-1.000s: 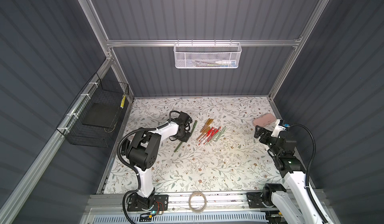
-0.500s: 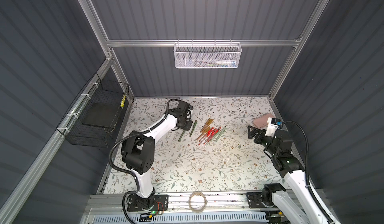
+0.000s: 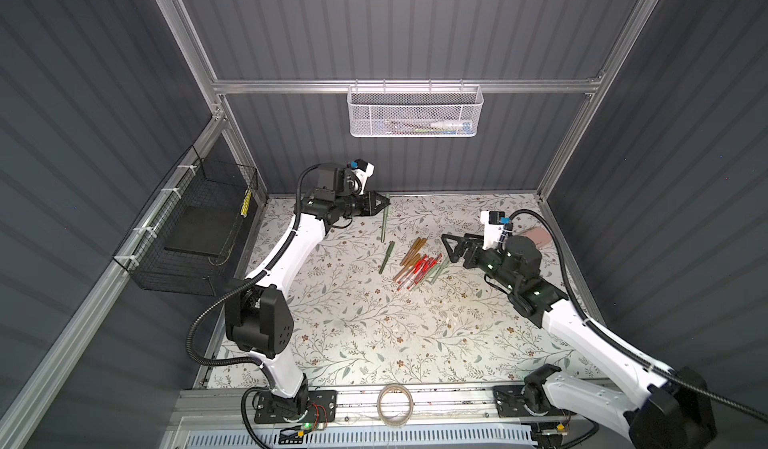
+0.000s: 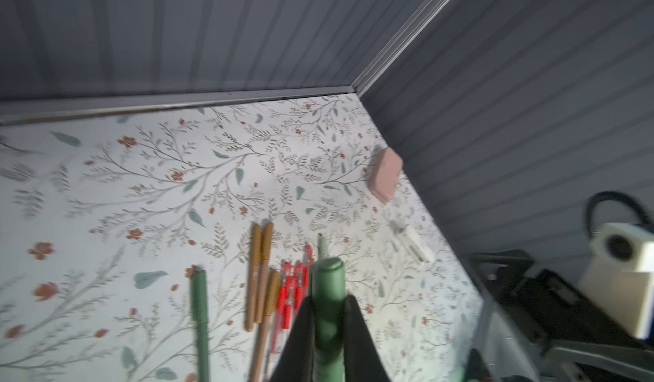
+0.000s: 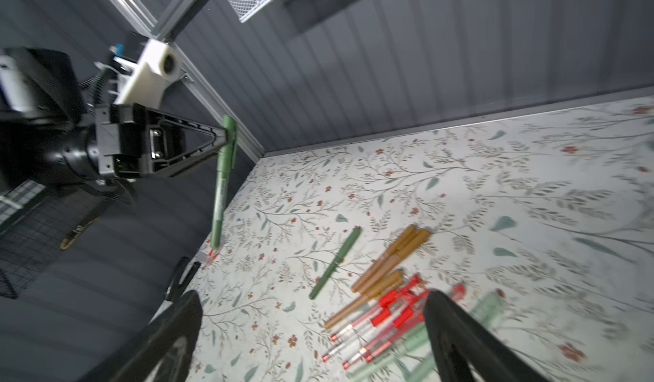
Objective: Remove pen caps from pens
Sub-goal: Open the pen cap on the pen.
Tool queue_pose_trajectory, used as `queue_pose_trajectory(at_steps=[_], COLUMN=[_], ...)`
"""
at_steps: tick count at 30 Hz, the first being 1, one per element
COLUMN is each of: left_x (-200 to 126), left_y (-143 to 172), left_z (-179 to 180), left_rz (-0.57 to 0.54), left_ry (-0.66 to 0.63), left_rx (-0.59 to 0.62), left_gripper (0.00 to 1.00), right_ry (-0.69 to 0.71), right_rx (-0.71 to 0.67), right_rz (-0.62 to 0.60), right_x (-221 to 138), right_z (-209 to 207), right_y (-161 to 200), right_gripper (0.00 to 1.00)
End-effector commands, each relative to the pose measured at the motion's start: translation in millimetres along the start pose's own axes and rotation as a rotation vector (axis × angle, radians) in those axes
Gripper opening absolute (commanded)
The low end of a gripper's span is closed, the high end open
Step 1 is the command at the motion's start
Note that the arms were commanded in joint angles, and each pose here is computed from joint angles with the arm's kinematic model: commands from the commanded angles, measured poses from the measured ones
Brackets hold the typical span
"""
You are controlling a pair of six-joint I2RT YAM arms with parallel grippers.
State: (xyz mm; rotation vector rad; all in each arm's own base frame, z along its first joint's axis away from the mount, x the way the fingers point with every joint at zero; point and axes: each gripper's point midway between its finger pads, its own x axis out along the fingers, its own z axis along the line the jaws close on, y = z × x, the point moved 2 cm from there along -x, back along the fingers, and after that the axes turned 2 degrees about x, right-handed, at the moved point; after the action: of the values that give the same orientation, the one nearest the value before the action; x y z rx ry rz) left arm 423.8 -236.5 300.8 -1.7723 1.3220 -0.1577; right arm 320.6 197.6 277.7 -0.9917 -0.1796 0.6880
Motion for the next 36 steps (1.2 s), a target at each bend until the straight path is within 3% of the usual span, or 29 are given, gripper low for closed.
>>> queue_pose_trajectory(at_steps=[1,6,12,21,36], left_x=[-11,-19,-21,-21,-21], left_y=[5,11,11,17,17], left_z=[-44,-50,-46,-45,-45], left_rz=[0.013,-0.037,-0.076,-0.074,-0.084], left_ry=[0.318,0.456,0.494,0.499,0.508], left_rx=[-0.081,-0.1,-0.107,-0.102,-0.099], left_gripper=[0.05,0.05,0.05,0.05,0.04], right_ry=[-0.204,-0.352,-0.441,-0.463,-0.52], right_rx=[0.076,0.111,0.146,0.171,0.195], right_rz=[-0.035,0.029,0.115,0.172,0.219], right_x=[20,45,69,93,105], right_z=[41,71,92,94,103], right_y=[-13,-1,19,34,38], right_gripper=[0.97,0.91,0.79,0.58,0.27])
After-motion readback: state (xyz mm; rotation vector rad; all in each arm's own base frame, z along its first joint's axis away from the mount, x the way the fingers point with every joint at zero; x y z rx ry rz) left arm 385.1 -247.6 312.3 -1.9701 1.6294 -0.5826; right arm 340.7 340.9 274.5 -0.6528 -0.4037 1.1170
